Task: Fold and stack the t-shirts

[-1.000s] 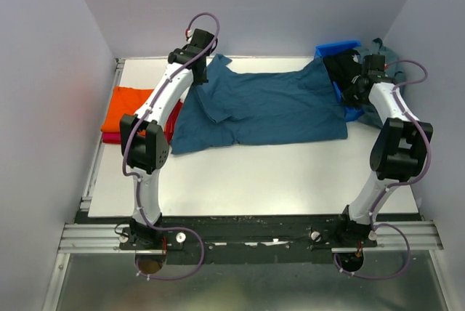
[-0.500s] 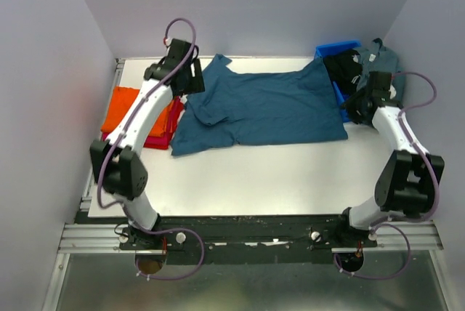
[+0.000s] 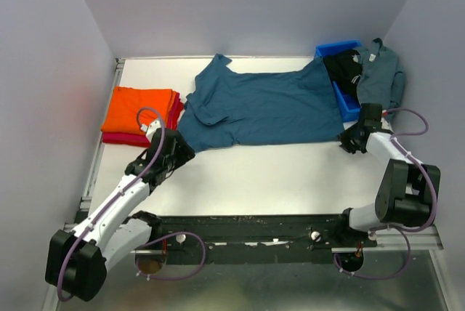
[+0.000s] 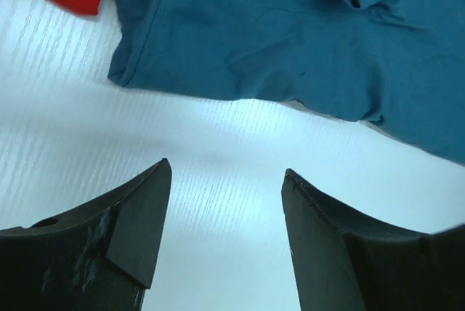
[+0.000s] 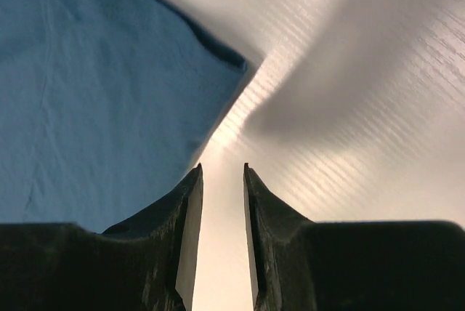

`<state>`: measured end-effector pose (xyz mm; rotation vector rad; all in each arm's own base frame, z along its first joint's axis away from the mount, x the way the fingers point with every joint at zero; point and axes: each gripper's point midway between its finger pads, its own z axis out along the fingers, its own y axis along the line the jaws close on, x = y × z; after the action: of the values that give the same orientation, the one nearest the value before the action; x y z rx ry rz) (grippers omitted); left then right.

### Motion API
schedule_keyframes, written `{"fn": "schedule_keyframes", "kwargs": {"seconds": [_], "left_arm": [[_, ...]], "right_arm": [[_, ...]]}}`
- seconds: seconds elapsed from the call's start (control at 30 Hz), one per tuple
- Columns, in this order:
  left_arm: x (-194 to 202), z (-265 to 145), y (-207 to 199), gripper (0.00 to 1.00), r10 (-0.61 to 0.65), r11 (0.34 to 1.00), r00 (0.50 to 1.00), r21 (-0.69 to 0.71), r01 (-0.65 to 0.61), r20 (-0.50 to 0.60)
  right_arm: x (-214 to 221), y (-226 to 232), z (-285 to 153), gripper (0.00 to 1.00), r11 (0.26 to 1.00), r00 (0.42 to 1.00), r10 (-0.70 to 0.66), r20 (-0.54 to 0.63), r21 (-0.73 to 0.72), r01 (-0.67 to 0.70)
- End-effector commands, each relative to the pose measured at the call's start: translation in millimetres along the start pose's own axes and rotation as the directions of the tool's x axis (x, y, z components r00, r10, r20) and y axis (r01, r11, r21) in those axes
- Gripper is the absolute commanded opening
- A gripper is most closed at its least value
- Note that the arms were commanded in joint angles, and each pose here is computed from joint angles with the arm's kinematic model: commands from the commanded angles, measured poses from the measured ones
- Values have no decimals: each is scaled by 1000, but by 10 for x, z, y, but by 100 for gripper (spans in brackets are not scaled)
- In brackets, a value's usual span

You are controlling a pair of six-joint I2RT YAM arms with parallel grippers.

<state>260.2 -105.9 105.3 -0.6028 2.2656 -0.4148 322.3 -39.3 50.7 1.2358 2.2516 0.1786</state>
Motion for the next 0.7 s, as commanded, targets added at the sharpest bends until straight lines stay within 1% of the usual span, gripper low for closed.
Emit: {"fn": "schedule_keyframes", "kwargs": {"seconds": [0.0,0.1,0.27,0.33,0.53,0.67], "left_arm": [[-203,-32,-110,72,-172,983,976,94,160,136],[-246,-52,-69,73,-178,982,970,88,165,168],[-322,-80,-36,73,-137,990,971,54,129,194],[-344,-90,-17,73,-131,991,971,41,125,203],[-351,-104,-75,73,-124,991,973,64,114,195],[-359,-103,-125,73,-130,990,973,83,116,192]], "right_arm": [[-166,65,204,37,998,997,67,28,5,-67],[-208,89,302,41,996,995,87,41,-5,-87],[-290,107,411,41,994,994,106,40,11,-106],[-321,116,406,43,995,994,103,48,10,-103],[-295,87,241,45,997,995,79,66,-19,-77],[-342,85,126,45,996,989,86,118,-48,-80]]}}
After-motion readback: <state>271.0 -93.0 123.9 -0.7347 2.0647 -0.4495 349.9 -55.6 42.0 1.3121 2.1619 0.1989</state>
